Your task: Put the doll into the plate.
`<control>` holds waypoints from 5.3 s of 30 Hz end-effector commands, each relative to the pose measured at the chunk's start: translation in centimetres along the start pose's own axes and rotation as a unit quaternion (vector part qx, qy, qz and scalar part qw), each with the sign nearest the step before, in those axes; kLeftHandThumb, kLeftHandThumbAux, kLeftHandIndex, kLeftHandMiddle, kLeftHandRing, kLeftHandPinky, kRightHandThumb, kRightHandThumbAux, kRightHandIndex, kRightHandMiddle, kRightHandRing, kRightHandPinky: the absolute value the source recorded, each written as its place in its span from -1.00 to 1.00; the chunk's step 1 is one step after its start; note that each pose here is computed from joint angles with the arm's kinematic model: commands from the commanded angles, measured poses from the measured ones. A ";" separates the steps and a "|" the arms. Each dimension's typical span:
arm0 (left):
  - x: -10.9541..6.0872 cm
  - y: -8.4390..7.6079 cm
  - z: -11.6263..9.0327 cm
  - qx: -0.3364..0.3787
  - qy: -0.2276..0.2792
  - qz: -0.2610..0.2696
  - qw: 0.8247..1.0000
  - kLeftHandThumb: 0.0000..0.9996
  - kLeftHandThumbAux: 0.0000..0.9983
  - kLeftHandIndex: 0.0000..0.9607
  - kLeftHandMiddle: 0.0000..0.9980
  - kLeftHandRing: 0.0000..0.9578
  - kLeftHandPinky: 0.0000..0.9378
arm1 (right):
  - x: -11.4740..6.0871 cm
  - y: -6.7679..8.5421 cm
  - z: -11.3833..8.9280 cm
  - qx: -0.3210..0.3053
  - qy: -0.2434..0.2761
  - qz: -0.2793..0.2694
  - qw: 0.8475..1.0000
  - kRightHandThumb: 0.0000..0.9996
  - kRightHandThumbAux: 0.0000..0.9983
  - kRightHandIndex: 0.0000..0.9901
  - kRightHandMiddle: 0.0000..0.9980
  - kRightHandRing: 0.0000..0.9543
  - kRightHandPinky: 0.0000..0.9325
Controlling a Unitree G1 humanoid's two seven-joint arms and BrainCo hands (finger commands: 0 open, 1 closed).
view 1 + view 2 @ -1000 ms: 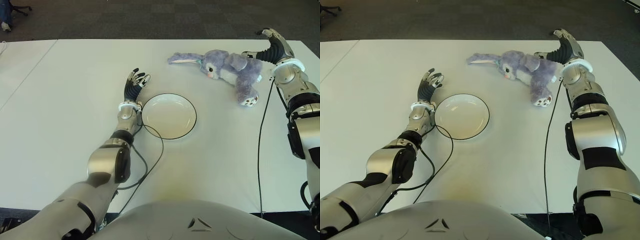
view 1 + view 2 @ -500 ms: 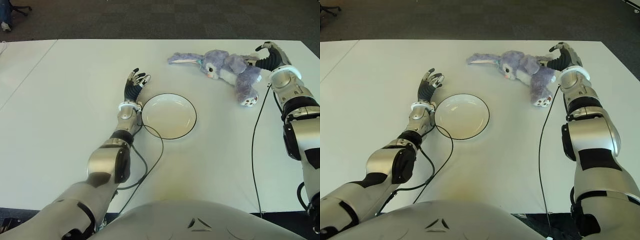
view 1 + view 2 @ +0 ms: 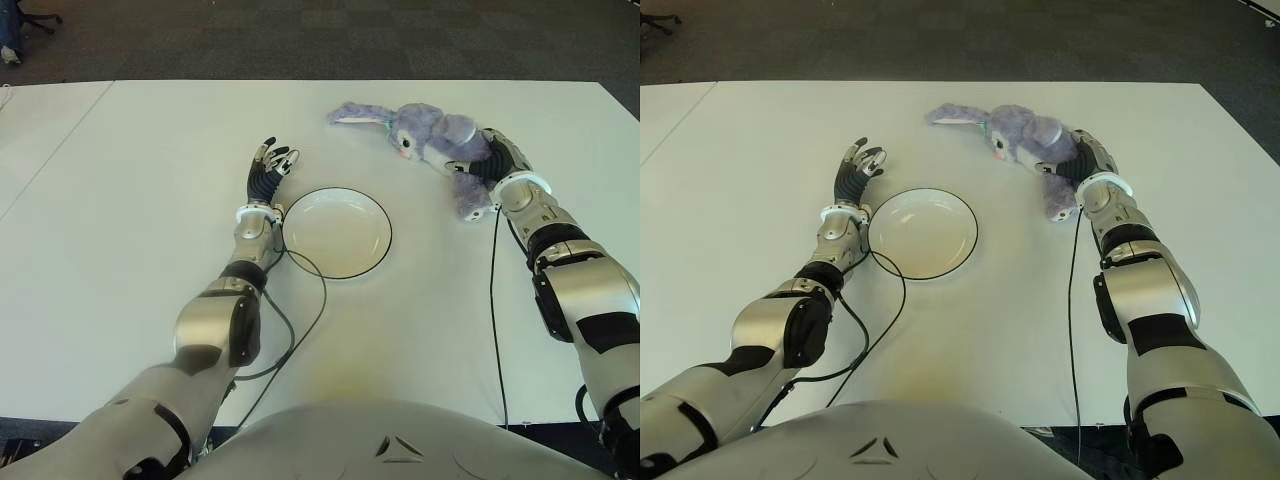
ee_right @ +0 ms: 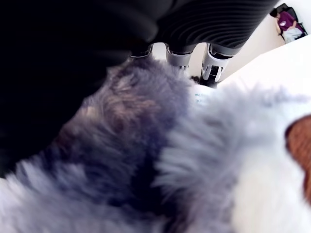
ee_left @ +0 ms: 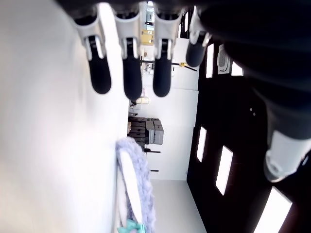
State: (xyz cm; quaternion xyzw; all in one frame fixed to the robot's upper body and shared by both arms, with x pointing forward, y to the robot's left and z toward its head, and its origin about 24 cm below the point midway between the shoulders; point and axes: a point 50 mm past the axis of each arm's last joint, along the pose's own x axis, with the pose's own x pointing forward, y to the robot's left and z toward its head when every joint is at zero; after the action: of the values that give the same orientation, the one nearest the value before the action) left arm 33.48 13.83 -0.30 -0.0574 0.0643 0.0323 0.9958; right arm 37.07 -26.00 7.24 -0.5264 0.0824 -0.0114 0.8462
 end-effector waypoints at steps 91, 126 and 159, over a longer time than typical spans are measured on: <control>-4.0 0.6 -6.8 -0.005 0.154 0.020 0.988 -1.00 0.16 -0.72 -0.51 -0.45 -0.42 | -3.4 5.3 7.0 0.031 -0.322 0.039 0.945 0.40 0.43 -0.11 0.73 0.81 0.89; -3.8 1.1 -6.8 0.064 0.167 0.038 0.983 -1.00 0.26 -0.96 -0.60 -0.49 -0.42 | -3.8 -0.4 11.2 0.035 -0.422 -0.153 0.893 0.40 0.44 -0.11 0.75 0.83 0.89; -1.1 2.7 -2.6 0.336 0.059 0.047 0.939 -1.00 0.30 -0.85 -0.64 -0.55 -0.53 | -4.7 0.3 10.6 0.084 -0.409 -0.137 0.898 0.40 0.44 -0.11 0.76 0.85 0.91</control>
State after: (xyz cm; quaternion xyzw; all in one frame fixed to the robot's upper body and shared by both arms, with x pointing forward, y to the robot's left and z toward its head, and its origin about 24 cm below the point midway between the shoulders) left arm 34.08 14.07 0.30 0.1622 0.0580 0.0453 0.9840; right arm 34.11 -15.88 12.91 -0.4200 -0.3605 0.0827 0.8288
